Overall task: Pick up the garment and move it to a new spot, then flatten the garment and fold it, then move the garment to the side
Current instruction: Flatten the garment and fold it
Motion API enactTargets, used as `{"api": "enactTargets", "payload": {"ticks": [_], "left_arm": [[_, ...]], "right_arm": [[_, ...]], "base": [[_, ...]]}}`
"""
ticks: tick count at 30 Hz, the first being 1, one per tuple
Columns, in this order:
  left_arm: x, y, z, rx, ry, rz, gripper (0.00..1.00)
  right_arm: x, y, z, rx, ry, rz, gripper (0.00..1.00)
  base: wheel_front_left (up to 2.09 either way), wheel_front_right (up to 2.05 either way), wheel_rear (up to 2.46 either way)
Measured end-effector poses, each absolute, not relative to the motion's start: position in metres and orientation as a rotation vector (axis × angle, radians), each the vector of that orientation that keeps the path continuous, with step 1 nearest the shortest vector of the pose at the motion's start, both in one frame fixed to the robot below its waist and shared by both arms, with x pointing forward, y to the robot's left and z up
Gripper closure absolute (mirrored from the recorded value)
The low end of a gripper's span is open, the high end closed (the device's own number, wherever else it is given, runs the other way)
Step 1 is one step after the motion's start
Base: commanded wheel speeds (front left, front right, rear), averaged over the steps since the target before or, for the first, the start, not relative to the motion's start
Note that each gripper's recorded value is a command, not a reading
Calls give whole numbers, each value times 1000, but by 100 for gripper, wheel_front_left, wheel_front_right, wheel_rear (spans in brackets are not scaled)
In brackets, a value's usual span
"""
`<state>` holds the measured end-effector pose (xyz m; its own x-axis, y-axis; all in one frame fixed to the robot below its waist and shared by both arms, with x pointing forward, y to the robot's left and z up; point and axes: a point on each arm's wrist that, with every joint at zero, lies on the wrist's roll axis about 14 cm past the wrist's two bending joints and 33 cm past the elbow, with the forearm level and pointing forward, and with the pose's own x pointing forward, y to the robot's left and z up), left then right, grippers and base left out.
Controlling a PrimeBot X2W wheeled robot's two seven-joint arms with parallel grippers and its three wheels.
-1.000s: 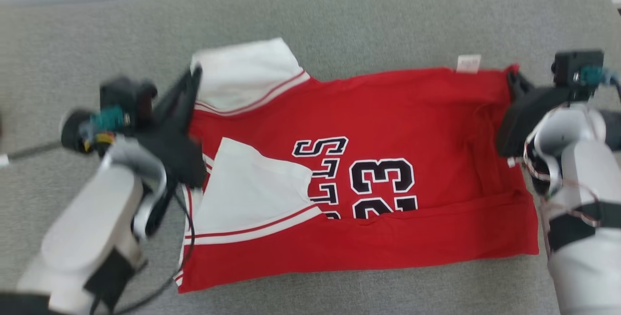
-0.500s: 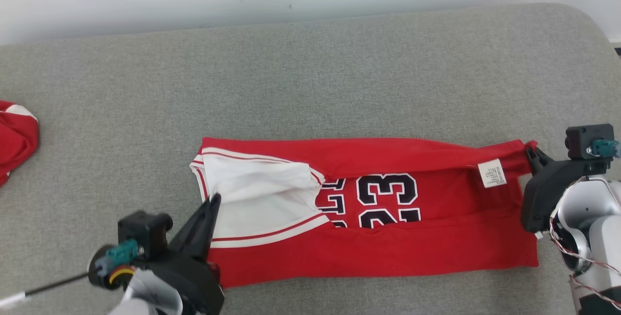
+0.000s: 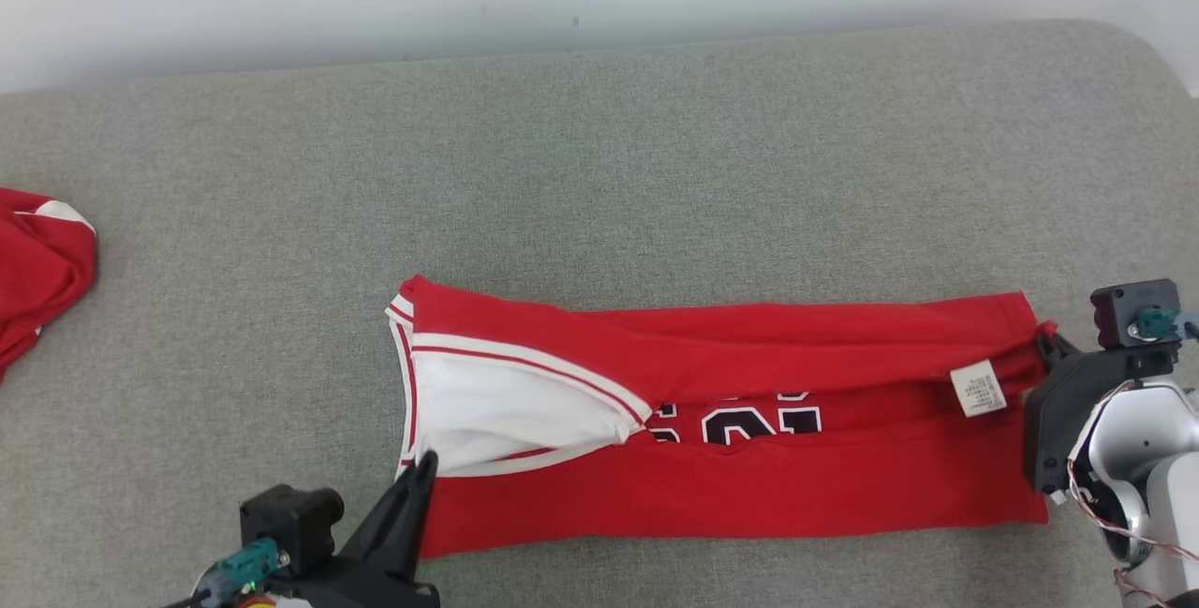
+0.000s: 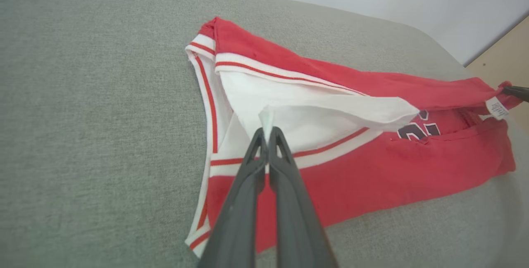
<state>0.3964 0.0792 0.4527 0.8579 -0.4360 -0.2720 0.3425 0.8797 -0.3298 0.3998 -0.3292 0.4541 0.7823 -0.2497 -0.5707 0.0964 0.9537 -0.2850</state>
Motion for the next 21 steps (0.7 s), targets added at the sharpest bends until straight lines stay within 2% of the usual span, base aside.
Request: {"api": "enactTargets", "payload": {"ticks": [2, 3, 4, 5, 6, 7, 15, 21], "left_arm": [[391, 80, 447, -273, 370, -408, 100], [389, 80, 445, -276, 378, -402, 100], [387, 80, 444, -277, 383, -402, 100], [386, 79, 443, -279, 386, -398, 100], [385, 78, 443, -284, 388, -395, 53], [383, 77, 442, -286, 393, -393, 0], [371, 88, 433, -259, 400, -318, 0], [369, 110, 455, -260, 236, -203, 0]], "right_arm": [[397, -327, 450, -245, 665, -183, 82], [394, -327, 447, -242, 675, -182, 66], [392, -326, 444, -237, 685, -181, 0], [390, -325, 442, -233, 692, -180, 0], [389, -324, 441, -223, 692, -181, 0], [389, -323, 441, -212, 688, -182, 0], [388, -314, 455, -116, 580, -201, 0], [378, -300, 472, 50, 392, -243, 0]], "base": [[0, 0, 0], [0, 0, 0], [0, 0, 0], [0, 0, 0], [0, 0, 0], [0, 0, 0], [0, 0, 0], [0, 0, 0]]}}
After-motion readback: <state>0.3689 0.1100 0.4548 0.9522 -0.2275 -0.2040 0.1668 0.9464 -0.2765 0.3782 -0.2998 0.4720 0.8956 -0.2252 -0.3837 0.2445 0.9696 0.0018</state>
